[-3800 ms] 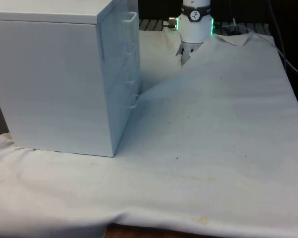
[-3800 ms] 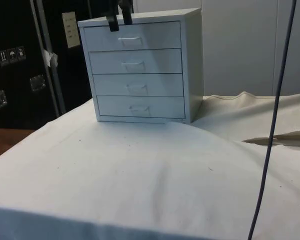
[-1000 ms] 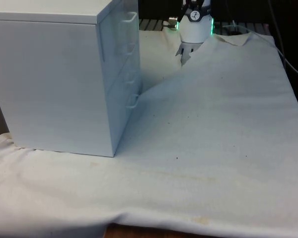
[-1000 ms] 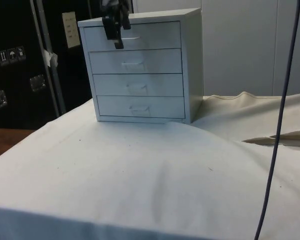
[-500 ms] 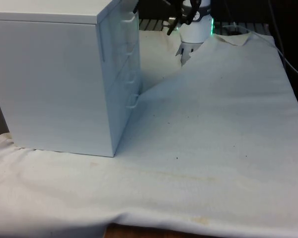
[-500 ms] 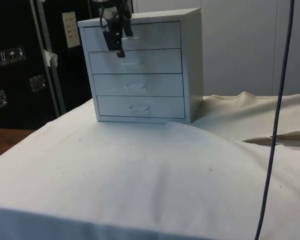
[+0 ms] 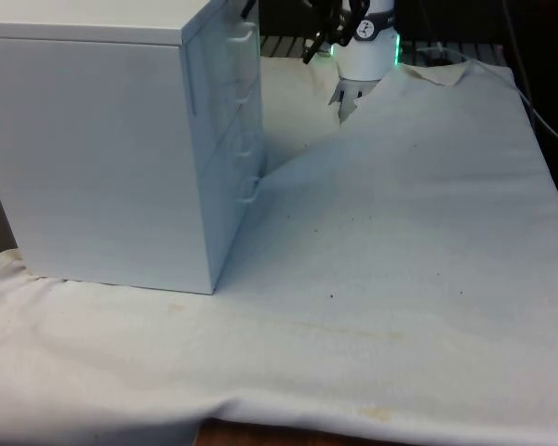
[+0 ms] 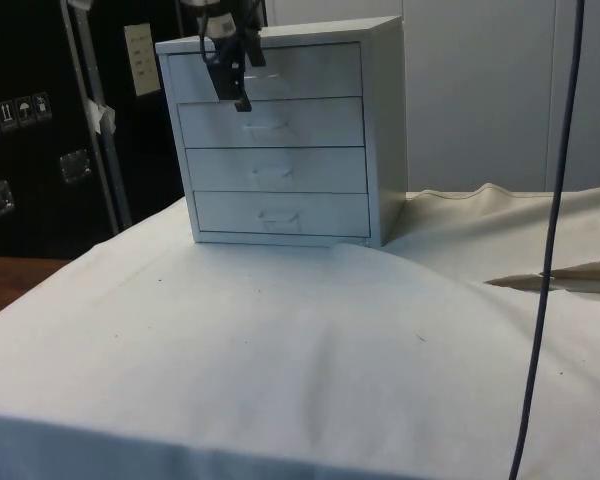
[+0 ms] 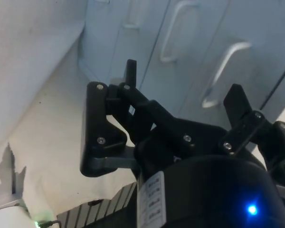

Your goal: Open the drawer, then close it.

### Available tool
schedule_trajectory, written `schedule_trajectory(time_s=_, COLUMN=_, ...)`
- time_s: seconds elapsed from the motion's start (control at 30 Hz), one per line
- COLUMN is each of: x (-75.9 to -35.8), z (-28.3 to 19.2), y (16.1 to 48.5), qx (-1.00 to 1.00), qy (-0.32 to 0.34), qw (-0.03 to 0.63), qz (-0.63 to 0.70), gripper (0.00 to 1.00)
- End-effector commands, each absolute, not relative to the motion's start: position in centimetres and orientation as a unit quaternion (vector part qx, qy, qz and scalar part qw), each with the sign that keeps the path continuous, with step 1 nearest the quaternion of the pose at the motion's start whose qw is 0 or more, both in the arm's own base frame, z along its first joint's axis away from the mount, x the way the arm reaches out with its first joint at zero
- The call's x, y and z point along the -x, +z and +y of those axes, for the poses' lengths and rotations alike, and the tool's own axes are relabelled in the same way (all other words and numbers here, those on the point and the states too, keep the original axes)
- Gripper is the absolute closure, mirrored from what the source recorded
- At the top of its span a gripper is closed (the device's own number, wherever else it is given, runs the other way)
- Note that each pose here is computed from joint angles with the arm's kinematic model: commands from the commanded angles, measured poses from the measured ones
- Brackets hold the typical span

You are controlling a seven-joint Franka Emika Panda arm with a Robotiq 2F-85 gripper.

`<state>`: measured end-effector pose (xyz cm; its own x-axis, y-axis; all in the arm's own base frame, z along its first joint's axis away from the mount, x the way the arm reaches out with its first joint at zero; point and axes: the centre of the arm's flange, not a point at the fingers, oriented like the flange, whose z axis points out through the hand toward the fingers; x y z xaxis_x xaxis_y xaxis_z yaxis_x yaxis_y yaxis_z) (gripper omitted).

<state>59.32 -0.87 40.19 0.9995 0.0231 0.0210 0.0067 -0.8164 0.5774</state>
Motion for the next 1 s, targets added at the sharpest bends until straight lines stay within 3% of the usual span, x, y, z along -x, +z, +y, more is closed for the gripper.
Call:
schedule_trajectory(time_s=0.0, x=-59.4, z=-1.0, y=39.6, qx=-0.951, qy=0.015, qw=0.309, qz=0.008, gripper=0.0)
schedule_trajectory(time_s=0.73, x=-59.8, z=-1.1, y=38.4, qx=-0.946, qy=0.01, qw=0.325, qz=0.002, gripper=0.0)
schedule_trajectory(time_s=0.87, x=-59.8, z=-1.1, y=38.4, qx=-0.946, qy=0.01, qw=0.324, qz=0.003, gripper=0.1)
schedule_trajectory(time_s=0.9, x=-59.8, z=-1.1, y=38.4, qx=-0.946, qy=0.01, qw=0.324, qz=0.003, gripper=0.22)
schedule_trajectory(time_s=0.97, x=-59.8, z=-1.2, y=38.4, qx=-0.946, qy=0.01, qw=0.325, qz=0.002, gripper=0.33)
